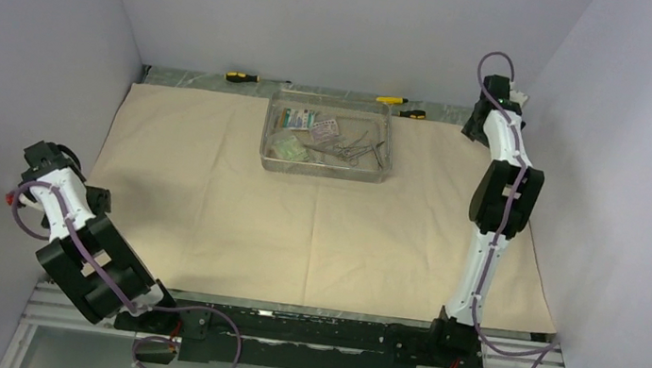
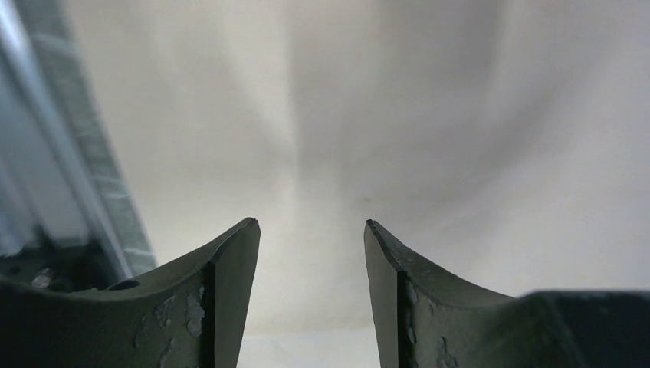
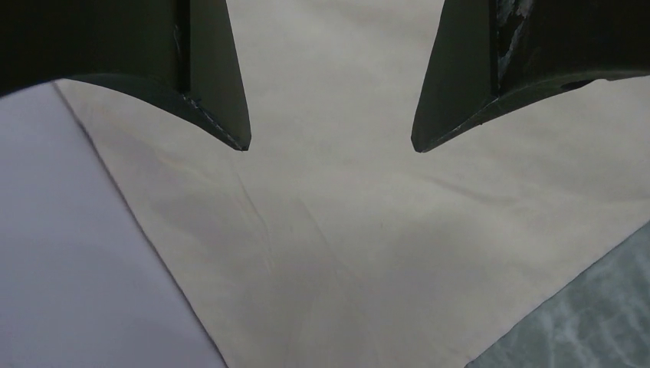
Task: Open and lay out the surgical kit
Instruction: Smooth out the surgical kit at the center of the board.
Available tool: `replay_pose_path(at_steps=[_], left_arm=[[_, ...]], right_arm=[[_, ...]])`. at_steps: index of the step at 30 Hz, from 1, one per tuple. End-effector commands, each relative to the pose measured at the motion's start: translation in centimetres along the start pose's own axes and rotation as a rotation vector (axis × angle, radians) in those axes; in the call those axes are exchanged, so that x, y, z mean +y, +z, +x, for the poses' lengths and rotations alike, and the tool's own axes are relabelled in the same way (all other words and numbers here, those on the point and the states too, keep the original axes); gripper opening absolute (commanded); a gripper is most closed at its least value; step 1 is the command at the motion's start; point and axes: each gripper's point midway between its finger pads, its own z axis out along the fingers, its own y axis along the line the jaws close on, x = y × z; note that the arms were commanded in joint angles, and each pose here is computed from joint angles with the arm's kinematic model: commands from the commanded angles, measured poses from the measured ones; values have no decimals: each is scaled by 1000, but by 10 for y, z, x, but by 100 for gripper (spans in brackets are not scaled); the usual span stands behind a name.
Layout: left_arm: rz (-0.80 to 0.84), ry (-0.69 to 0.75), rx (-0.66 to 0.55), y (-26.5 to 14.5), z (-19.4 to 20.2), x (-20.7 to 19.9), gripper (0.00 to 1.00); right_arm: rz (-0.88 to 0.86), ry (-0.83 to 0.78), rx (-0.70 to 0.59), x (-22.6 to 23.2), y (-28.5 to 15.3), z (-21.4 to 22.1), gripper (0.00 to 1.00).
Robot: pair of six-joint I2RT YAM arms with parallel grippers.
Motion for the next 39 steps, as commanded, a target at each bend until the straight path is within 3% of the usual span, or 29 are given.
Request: replay_pose_path(at_steps=[1,9,17,28,35,39], left_arm=[[254,133,41,-5,2,-53,59],[346,171,78,-2,7,-78,61],[319,185,85,2,2,-86,60],[300,195,73,4,-4,-92,60],[315,217,68,4,-10,-101,61],[351,259,54,-3,-14,-110,61]], right_arm=[[9,-118,-188,5,19,-49,82],[-66,-123,-322,34,67,-71,86],[-242,1,-184,45,111,-32,85],[-251,130,-74,24,136,-20,84],[-216,148,-86,15,139,-24,83],[-256,104,-146,22,119,-43,83]])
